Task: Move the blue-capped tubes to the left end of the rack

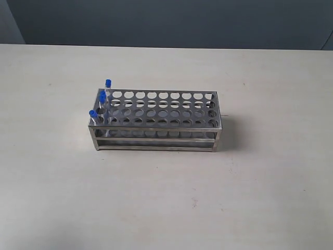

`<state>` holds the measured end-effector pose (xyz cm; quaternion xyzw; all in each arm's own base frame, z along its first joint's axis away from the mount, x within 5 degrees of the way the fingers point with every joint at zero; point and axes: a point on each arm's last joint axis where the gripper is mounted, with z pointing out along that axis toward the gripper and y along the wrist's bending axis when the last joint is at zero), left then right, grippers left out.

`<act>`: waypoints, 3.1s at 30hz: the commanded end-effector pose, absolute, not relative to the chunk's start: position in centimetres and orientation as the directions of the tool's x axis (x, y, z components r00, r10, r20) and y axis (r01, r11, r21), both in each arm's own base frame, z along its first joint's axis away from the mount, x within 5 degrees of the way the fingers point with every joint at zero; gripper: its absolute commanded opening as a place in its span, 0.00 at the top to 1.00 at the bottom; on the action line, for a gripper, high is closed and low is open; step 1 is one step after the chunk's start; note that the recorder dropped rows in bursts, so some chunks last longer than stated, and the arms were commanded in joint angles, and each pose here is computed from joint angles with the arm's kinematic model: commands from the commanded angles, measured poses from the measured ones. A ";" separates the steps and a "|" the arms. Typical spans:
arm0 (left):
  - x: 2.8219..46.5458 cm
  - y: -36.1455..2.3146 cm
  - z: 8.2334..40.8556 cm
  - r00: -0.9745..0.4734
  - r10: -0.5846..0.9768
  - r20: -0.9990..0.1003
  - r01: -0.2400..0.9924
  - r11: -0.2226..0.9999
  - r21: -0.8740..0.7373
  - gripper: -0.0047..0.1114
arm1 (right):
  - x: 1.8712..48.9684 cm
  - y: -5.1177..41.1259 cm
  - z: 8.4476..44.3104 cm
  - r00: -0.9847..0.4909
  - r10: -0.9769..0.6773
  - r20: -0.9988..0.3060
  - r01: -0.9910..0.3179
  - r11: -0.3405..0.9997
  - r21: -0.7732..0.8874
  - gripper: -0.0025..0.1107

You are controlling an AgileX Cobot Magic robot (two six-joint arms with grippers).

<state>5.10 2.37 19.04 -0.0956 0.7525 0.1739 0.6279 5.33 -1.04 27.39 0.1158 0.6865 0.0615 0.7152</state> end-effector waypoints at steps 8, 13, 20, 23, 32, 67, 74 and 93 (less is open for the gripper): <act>5.1 2.3 19.3 -0.180 0.082 -0.980 -0.357 0.923 0.143 0.95 | 4.8 -1.8 23.4 -0.002 0.281 -0.960 0.229 0.934 0.273 0.98; 5.1 2.3 19.3 -0.180 0.082 -0.980 -0.357 0.923 0.143 0.95 | 4.7 -1.2 20.4 -0.235 0.179 -0.955 0.189 0.973 0.136 0.98; 5.1 2.3 19.3 -0.180 0.082 -0.980 -0.357 0.923 0.143 0.95 | 4.9 -0.9 19.9 -0.249 0.153 -0.956 0.158 0.981 0.116 0.98; 5.1 2.3 19.3 -0.180 0.082 -0.980 -0.357 0.923 0.143 0.95 | 5.0 -0.8 19.3 -0.261 0.126 -0.957 0.134 0.987 0.094 0.98; 5.1 2.3 19.3 -0.180 0.082 -0.980 -0.357 0.923 0.143 0.95 | 5.2 -0.6 17.8 -0.286 0.136 -0.949 0.117 0.987 0.106 0.98; 5.1 2.3 19.3 -0.180 0.082 -0.980 -0.357 0.923 0.143 0.95 | 5.3 -0.3 18.1 -0.270 0.005 -0.963 0.045 0.999 -0.008 0.98; 5.1 2.3 19.3 -0.180 0.082 -0.980 -0.357 0.923 0.143 0.95 | 5.3 -0.3 18.1 -0.270 0.005 -0.963 0.045 0.999 -0.008 0.98; 5.1 2.3 19.3 -0.180 0.082 -0.980 -0.357 0.923 0.143 0.95 | 5.3 -0.3 18.1 -0.270 0.008 -0.963 0.048 0.999 -0.005 0.98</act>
